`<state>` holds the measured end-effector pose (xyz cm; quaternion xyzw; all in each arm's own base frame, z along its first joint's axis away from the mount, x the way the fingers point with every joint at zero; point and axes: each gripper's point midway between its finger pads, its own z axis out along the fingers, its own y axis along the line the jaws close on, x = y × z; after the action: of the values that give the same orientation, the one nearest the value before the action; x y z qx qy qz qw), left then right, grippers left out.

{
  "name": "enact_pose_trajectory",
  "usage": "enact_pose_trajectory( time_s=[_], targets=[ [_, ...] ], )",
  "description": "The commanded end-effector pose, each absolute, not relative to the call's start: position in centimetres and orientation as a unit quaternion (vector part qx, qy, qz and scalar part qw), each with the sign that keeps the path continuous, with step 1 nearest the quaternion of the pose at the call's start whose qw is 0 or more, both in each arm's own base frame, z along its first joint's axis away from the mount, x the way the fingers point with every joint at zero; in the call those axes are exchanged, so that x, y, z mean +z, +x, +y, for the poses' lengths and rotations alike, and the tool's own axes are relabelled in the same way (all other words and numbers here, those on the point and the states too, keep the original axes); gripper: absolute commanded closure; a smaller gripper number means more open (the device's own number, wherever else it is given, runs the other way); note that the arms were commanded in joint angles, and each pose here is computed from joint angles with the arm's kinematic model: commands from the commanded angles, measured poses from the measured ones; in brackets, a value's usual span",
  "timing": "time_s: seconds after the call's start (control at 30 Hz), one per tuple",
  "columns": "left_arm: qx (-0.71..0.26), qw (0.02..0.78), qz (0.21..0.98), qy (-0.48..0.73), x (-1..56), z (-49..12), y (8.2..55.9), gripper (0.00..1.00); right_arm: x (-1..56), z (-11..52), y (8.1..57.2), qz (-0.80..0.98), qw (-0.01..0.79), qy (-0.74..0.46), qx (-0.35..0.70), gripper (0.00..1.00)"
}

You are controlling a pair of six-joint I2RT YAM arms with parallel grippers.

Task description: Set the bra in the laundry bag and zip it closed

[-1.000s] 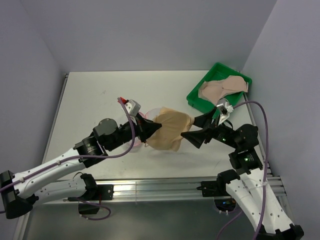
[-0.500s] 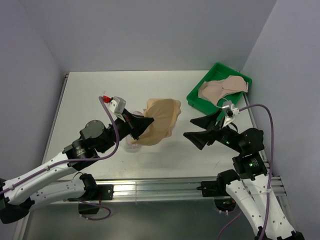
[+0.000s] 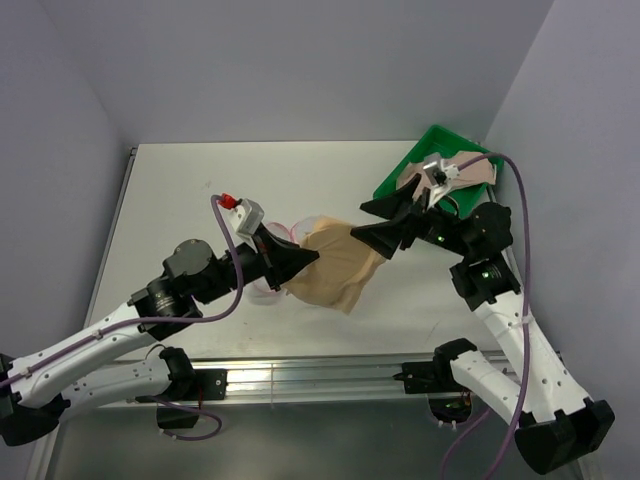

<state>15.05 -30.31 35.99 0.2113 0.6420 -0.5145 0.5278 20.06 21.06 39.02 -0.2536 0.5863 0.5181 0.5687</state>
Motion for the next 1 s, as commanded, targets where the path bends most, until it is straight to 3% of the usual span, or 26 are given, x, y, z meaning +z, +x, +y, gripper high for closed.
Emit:
enact_pose_trajectory(
  time_s=[0.0, 0.13, 0.17, 0.2, 0.27, 0.3, 0.33, 0.37, 0.4, 0.43, 0.73, 0.97],
  targets=[
    [-0.538, 0.536, 0.61, 0.228, 37.7, -30.8, 14.3, 1.0, 38.7, 22.6, 17.8, 0.563, 0.528, -0.3, 0.56, 0.12],
    [-0.538, 0.534, 0.61, 0.23, 37.6, -31.3, 14.5, 1.0, 38.1, 23.2, 16.8, 0.557, 0.51, -0.313, 0.576, 0.24],
    [-0.538, 0.533, 0.611, 0.23, 37.6, -31.3, 14.5, 1.0, 38.1, 23.2, 16.9, 0.558, 0.51, -0.311, 0.576, 0.33],
    [-0.536, 0.536, 0.611, 0.228, 37.7, -31.2, 14.6, 1.0, 38.2, 23.2, 16.9, 0.559, 0.511, -0.31, 0.575, 0.55],
    [-0.532, 0.54, 0.613, 0.223, 37.7, -30.9, 14.7, 0.93, 38.5, 23.2, 17.3, 0.557, 0.519, -0.307, 0.571, 0.75],
    [-0.525, 0.544, 0.615, 0.224, 37.3, -30.7, 14.9, 0.58, 39.0, 23.1, 17.5, 0.557, 0.527, -0.306, 0.565, 0.94],
    [-0.522, 0.543, 0.618, 0.226, 37.0, -30.6, 14.8, 0.41, 39.3, 23.1, 18.1, 0.561, 0.533, -0.298, 0.559, 1.0],
    [-0.517, 0.547, 0.618, 0.225, 37.0, -30.2, 14.8, 0.13, 39.2, 23.1, 18.4, 0.57, 0.53, -0.293, 0.555, 1.0],
    [-0.508, 0.548, 0.628, 0.219, 36.3, -29.9, 15.1, 0.04, 40.2, 23.0, 18.5, 0.563, 0.541, -0.298, 0.549, 1.0],
    [-0.502, 0.548, 0.633, 0.216, 35.9, -29.5, 15.1, 0.01, 40.3, 23.1, 18.8, 0.565, 0.54, -0.3, 0.547, 1.0],
    [-0.47, 0.556, 0.65, 0.22, 32.4, -27.3, 14.8, 0.01, 42.9, 23.6, 16.3, 0.538, 0.498, -0.362, 0.575, 1.0],
    [-0.496, 0.561, 0.607, 0.265, 33.4, -28.9, 13.9, 0.01, 43.7, 23.7, 15.3, 0.531, 0.476, -0.376, 0.592, 1.0]
  ],
)
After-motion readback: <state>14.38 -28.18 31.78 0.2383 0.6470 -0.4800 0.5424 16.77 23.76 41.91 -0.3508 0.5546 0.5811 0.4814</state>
